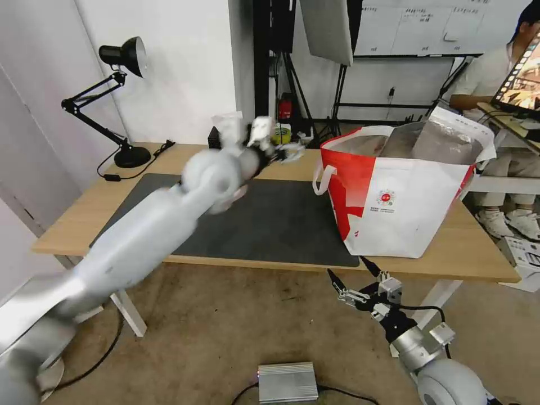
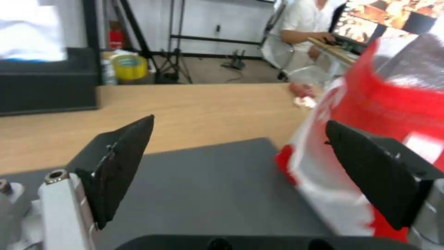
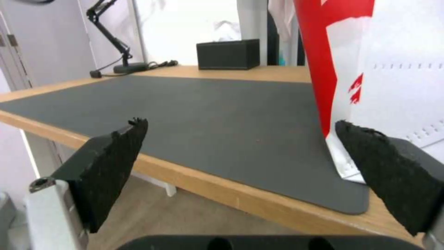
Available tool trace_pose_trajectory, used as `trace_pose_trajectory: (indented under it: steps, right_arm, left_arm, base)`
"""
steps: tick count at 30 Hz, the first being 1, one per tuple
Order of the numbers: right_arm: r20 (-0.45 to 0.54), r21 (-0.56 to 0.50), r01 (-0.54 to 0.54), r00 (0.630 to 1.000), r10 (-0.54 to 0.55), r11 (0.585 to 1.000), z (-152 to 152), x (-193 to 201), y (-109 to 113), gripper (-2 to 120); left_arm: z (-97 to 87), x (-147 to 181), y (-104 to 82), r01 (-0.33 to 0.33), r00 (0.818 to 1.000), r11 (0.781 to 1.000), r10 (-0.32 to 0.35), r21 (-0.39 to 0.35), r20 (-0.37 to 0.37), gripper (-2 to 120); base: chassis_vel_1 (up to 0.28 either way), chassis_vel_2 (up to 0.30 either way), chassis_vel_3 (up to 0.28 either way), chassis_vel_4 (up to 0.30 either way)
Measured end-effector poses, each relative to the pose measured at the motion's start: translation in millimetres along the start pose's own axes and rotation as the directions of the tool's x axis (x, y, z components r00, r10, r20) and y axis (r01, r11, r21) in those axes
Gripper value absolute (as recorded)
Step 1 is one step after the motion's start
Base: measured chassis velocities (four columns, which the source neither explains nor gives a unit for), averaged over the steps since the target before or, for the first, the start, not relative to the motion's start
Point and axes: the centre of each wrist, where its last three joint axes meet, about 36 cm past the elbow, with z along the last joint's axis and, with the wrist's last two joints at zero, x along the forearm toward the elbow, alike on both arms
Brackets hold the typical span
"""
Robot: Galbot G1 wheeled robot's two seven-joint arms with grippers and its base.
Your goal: Pick up the trash from the table and place it into the takeout bag.
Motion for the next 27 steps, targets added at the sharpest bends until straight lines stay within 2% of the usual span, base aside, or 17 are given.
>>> trace_pose_trajectory:
  steps: [2,3,5,10,12,13,14,17,18,20,25,27]
  right_arm:
    - [0.000,0.000,0.000,1.000,0.000,1.000,0.0,0.0,0.0,100]
    - [0.000,0.000,0.000,1.000,0.000,1.000,0.0,0.0,0.0,100]
    - [0.000,0.000,0.000,1.000,0.000,1.000,0.0,0.0,0.0,100]
    - [0.000,0.000,0.000,1.000,0.000,1.000,0.0,0.0,0.0,100]
    - [0.000,0.000,0.000,1.000,0.000,1.000,0.0,0.0,0.0,100]
    - [0.000,0.000,0.000,1.000,0.000,1.000,0.0,0.0,0.0,100]
    - [0.000,0.000,0.000,1.000,0.000,1.000,0.0,0.0,0.0,100]
    - [0.000,0.000,0.000,1.000,0.000,1.000,0.0,0.0,0.0,100]
    - [0.000,0.000,0.000,1.000,0.000,1.000,0.0,0.0,0.0,100]
    - [0.000,0.000,0.000,1.000,0.000,1.000,0.0,0.0,0.0,100]
    - [0.000,0.000,0.000,1.000,0.000,1.000,0.0,0.0,0.0,100]
    - [0.000,0.000,0.000,1.000,0.000,1.000,0.0,0.0,0.0,100]
  left_arm:
    - [16.8,21.7,20.4,0.026,1.000,1.000,-0.026,0.004,0.001,100]
    - [16.8,21.7,20.4,0.026,1.000,1.000,-0.026,0.004,0.001,100]
    - [33.2,43.1,37.0,0.054,0.999,0.998,-0.054,0.016,-0.001,100]
    - [49.7,68.1,53.5,0.085,0.996,0.996,-0.085,0.031,0.003,100]
    - [68.3,85.6,67.3,0.113,0.994,0.993,-0.113,0.029,0.006,100]
    - [83.3,93.7,73.7,0.127,0.992,0.992,-0.127,0.022,0.014,100]
    - [83.3,93.7,73.7,0.127,0.992,0.992,-0.127,0.022,0.014,100]
    - [119.7,110.6,82.8,0.144,0.989,0.989,-0.145,0.012,0.043,100]
    - [119.7,110.6,82.8,0.144,0.989,0.989,-0.145,0.012,0.043,100]
    - [139.9,121.7,89.9,0.158,0.984,0.987,-0.155,-0.036,0.092,100]
    - [156.0,138.4,96.1,0.197,0.971,0.979,-0.187,-0.053,0.148,100]
    - [162.3,149.8,100.2,0.234,0.957,0.971,-0.221,-0.052,0.189,100]
  base:
    - [0.000,0.000,0.000,0.000]
    - [0.000,0.000,0.000,0.000]
    - [0.000,0.000,0.000,0.000]
    - [0.000,0.000,0.000,0.000]
    - [0.000,0.000,0.000,0.000]
    - [0.000,0.000,0.000,0.000]
    - [0.000,0.000,0.000,0.000]
    - [0.000,0.000,0.000,0.000]
    - [0.000,0.000,0.000,0.000]
    - [0.000,0.000,0.000,0.000]
    - [0.000,0.000,0.000,0.000]
    - [0.000,0.000,0.000,0.000]
